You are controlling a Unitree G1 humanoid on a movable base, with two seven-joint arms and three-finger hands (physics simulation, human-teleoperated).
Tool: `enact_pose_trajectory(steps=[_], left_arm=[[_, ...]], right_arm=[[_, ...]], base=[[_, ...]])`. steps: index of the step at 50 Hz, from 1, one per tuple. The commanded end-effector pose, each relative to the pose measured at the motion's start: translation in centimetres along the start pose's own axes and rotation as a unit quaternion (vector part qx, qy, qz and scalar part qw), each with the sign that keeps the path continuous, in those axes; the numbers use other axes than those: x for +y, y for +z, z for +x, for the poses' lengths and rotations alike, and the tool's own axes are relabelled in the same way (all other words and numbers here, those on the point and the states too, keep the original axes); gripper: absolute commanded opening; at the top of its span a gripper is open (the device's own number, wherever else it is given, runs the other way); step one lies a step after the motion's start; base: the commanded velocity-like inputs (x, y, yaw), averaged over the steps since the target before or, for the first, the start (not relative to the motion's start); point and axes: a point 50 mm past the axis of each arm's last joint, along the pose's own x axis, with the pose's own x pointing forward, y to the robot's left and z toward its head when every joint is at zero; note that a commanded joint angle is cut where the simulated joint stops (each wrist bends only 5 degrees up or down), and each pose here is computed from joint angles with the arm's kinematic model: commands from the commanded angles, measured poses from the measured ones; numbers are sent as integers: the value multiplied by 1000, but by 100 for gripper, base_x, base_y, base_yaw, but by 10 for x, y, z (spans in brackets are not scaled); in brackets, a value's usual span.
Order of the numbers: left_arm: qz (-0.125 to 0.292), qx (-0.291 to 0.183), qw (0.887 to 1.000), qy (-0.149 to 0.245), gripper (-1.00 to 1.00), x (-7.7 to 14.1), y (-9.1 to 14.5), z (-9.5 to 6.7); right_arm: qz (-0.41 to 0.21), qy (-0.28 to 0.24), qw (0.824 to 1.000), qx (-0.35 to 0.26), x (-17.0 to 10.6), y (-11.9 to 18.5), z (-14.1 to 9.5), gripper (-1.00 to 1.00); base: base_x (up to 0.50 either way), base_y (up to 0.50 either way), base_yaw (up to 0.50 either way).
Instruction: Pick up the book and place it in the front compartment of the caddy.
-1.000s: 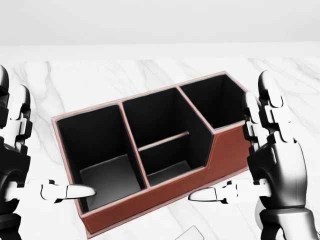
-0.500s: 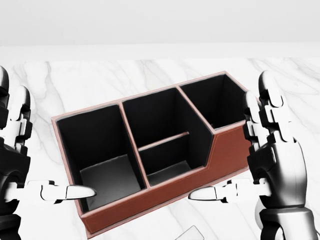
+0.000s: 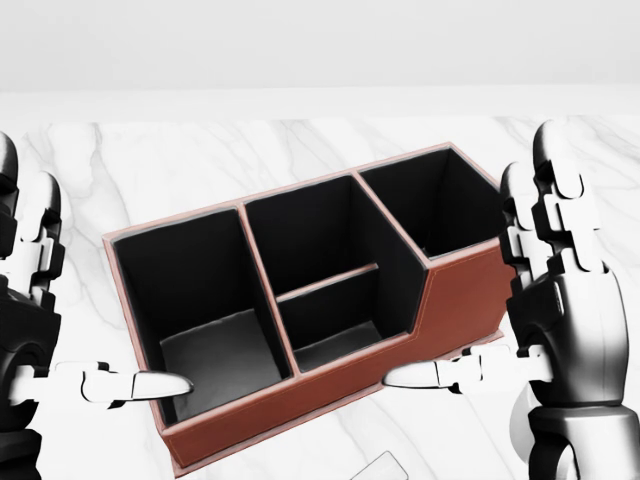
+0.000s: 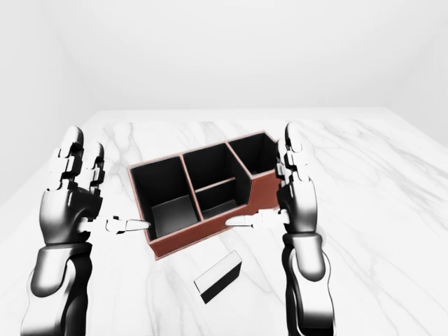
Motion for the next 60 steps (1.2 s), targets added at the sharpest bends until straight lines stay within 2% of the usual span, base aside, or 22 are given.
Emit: enact_pose_trajectory(steps=[1,18,37,60], left_arm=[[-1,5,1000,-1,100,-1,-2,-1],[0,-2,1000,-1,100,-1,1,0],[0,0,1000,-1,100,0,0,0],[1,2,1000,-1,100,-1,-1,0]], right_arm=[[-13,-7,1000,-16,-5,6,6,100],[-52,14,998,-30,-3,11,13,100],[-122,65,989,-48,8,23,10,100],[-167,95,981,19,7,3,-5,100]], base=[[0,0,0],[0,0,0],[0,0,0],[0,0,0]])
